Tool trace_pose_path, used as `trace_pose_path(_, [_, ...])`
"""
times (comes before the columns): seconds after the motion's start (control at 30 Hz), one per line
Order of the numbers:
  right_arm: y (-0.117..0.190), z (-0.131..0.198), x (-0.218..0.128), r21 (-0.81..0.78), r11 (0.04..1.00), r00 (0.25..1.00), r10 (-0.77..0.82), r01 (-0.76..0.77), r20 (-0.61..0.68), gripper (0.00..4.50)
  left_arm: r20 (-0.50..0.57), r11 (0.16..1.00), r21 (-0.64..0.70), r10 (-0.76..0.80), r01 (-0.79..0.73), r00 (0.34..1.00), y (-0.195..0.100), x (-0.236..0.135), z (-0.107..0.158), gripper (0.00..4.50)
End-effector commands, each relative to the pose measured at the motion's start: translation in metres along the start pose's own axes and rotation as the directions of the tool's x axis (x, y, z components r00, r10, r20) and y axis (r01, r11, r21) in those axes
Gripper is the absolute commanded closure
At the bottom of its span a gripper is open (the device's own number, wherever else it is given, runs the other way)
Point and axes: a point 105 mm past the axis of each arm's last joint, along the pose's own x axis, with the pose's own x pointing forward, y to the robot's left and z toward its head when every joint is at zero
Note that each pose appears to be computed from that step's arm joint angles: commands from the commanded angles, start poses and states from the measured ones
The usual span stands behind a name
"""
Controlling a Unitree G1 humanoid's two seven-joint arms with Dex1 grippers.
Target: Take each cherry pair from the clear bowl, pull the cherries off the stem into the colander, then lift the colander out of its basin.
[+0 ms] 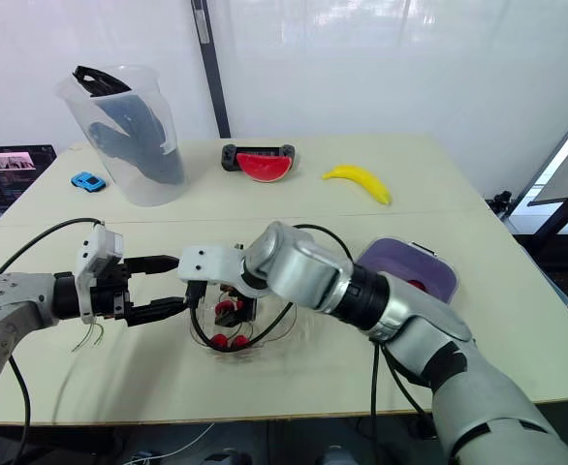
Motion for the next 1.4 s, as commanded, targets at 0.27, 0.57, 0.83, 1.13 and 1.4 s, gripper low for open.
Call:
trace_pose_path(0.27, [-0.001,-0.024,-0.007,0.232,0.971,0.998,-0.046,0.056,-0.046,0.02,-0.002,0.999,0.028,-0.027,0.027,1.0,0.001,0.001,0.007,0.0])
trace_pose_path(0.57, [-0.001,-0.027,0.013,0.295,0.95,0.995,-0.084,0.098,-0.061,0.02,-0.013,0.999,0.031,-0.029,0.029,1.0,0.001,-0.002,0.005,0.0])
trace_pose_path(0.83, [-0.004,-0.034,0.032,0.337,0.934,0.992,-0.099,0.12,-0.079,0.65,-0.038,0.999,0.018,-0.026,0.026,0.999,-0.001,-0.001,0.001,0.0])
trace_pose_path(1.13, [-0.004,-0.034,0.032,0.318,0.939,0.99,-0.108,0.13,-0.087,2.34,-0.034,0.999,0.027,-0.017,0.018,0.999,0.0,-0.001,0.003,0.0])
trace_pose_path(1.4, [-0.006,-0.033,0.03,0.328,0.935,0.991,-0.114,0.132,-0.075,2.34,-0.029,0.999,0.027,-0.019,0.019,0.999,0.001,0.001,0.003,0.0])
